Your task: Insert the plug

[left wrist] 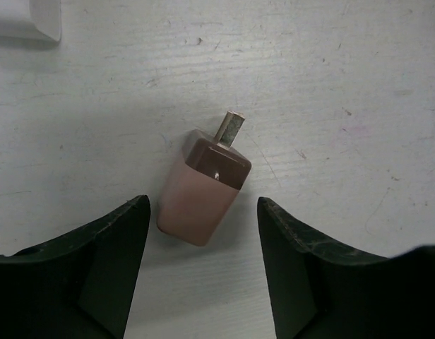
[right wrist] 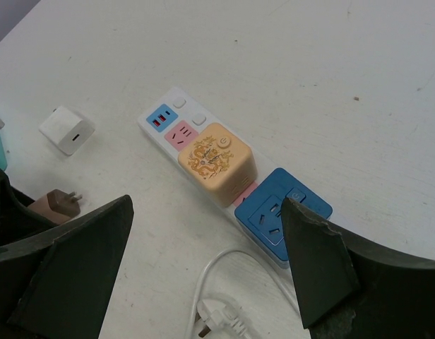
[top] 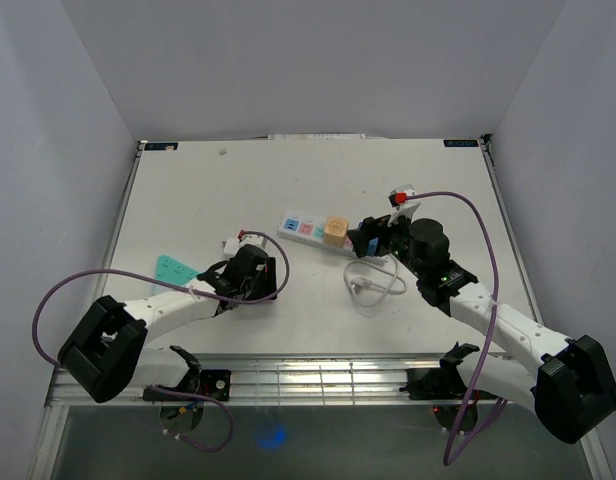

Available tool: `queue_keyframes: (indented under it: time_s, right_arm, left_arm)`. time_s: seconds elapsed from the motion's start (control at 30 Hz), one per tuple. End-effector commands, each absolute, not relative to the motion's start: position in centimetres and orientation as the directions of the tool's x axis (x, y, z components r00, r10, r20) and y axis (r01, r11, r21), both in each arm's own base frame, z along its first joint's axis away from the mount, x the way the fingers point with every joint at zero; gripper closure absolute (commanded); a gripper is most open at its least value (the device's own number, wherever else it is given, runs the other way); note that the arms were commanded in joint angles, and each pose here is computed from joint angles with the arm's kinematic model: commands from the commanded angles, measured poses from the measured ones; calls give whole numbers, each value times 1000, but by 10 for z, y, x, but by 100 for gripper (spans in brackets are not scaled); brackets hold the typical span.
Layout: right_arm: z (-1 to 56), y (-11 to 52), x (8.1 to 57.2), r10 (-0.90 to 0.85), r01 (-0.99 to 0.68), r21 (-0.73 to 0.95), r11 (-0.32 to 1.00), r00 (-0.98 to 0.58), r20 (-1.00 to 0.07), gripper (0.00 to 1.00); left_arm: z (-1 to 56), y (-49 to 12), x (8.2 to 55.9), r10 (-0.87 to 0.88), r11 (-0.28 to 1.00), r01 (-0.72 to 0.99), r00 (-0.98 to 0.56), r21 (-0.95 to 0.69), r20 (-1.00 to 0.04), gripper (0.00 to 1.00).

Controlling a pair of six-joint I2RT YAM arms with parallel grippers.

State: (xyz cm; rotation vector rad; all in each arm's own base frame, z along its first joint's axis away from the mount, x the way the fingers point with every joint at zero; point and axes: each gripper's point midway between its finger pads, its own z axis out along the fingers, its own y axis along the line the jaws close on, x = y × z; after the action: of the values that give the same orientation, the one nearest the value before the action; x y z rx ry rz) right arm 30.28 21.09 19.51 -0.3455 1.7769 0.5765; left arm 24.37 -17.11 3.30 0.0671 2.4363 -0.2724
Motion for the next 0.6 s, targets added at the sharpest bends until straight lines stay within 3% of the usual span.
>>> queue_keyframes:
  time_s: [0.0,0.07,0.17,0.2,0.33,0.57]
  right_arm:
    - [212,211,305,95,-514,203,834,-229,-969,10]
    - [213,211,305,97,-515,204,832,-227,-969,10]
    - [215,211,304,101,-516,205,832,-224,-969,10]
    - [214,211,304,100,-517,205,831,-225,-969,10]
    - [214,213,303,102,-526,210,824,-228,-968,10]
    - [215,216,301,100,-541,213,814,-230,-968,10]
  left_arm:
    - [47,-177,254,-46,974,112,-754,-197,-655,29]
    - [42,-180,254,-37,973,118,-763,-196,-645,38]
    - [35,-184,255,-13,973,134,-781,-187,-625,61]
    - [33,-186,256,-8,972,139,-784,-187,-621,74]
    - [34,-197,260,1,964,164,-789,-209,-614,100]
    - [69,-215,272,-71,932,189,-742,-310,-667,100]
